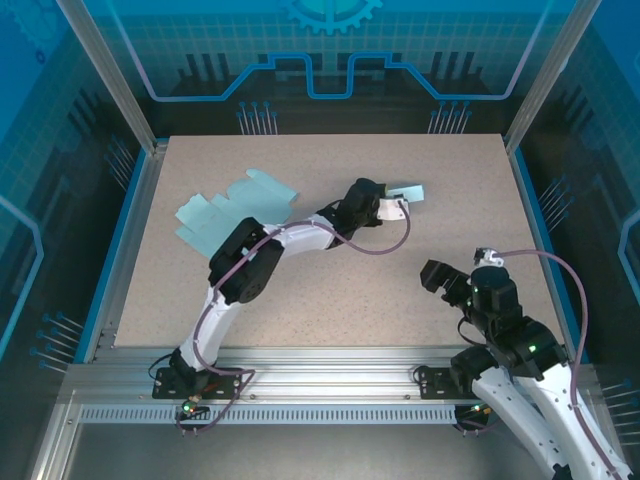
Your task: Fold the paper box
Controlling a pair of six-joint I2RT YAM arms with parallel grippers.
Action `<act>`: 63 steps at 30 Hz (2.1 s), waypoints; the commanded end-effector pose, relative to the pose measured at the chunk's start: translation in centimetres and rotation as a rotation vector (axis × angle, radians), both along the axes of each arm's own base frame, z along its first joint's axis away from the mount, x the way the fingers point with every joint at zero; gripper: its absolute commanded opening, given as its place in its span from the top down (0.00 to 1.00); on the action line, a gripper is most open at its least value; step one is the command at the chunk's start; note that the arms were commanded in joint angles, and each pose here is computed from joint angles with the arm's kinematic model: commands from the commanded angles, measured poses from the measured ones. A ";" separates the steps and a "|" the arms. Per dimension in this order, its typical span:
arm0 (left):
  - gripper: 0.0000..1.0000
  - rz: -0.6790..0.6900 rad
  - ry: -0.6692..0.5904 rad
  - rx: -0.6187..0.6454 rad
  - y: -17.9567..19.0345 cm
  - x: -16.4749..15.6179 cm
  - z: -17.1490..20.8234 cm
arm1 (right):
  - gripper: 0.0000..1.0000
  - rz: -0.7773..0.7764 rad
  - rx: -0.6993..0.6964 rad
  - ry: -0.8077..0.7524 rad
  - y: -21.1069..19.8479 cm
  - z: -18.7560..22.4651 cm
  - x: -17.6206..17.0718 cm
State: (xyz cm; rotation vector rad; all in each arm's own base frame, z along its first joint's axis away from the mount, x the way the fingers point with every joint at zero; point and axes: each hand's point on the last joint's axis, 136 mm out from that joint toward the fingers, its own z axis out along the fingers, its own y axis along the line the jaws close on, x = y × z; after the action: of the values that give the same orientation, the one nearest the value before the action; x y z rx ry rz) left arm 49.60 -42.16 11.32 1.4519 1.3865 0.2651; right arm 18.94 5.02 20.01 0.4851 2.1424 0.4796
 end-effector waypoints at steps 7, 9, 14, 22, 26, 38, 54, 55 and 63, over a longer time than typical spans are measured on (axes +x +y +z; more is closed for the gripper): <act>0.61 -0.049 -0.067 0.112 -0.8 1.3 -3.1 | 0.00 -0.029 0.002 0.039 -0.5 -1.5 -0.5; 0.51 -0.049 -0.064 0.115 -0.7 1.1 -3.5 | 0.00 -0.030 0.004 0.045 -0.4 -1.8 -0.5; 0.26 -0.028 -0.050 0.090 0.1 0.2 -3.5 | 0.00 -0.042 0.001 0.069 -0.5 -2.5 -0.6; 0.01 -0.006 -0.087 -0.048 0.5 -2.7 0.5 | 0.00 -0.032 0.000 0.083 -0.1 -2.5 -0.1; 0.01 -0.001 -0.098 -0.178 0.6 -5.5 4.8 | 0.00 -0.013 -0.001 0.081 0.4 -2.3 0.4; 0.01 0.496 0.096 -0.826 14.7 -9.7 16.2 | 0.00 -0.031 -0.047 0.099 0.0 -2.7 1.0; 0.01 1.395 0.507 -1.313 42.5 -15.5 4.7 | 0.00 -0.057 -0.074 0.141 -0.2 -4.6 1.7; 0.01 1.419 0.509 -1.315 43.6 -15.4 4.4 | 0.00 -0.057 -0.074 0.143 -0.1 -4.7 1.8; 0.01 1.610 0.589 -1.457 51.9 -13.6 0.3 | 0.00 -0.066 -0.078 0.173 -0.3 -5.2 1.4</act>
State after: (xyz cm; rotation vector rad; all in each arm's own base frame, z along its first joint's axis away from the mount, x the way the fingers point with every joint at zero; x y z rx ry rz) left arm 34.74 9.17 12.17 -0.9587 2.1338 -0.1056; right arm 20.49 5.28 15.05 0.5425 2.3016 0.3517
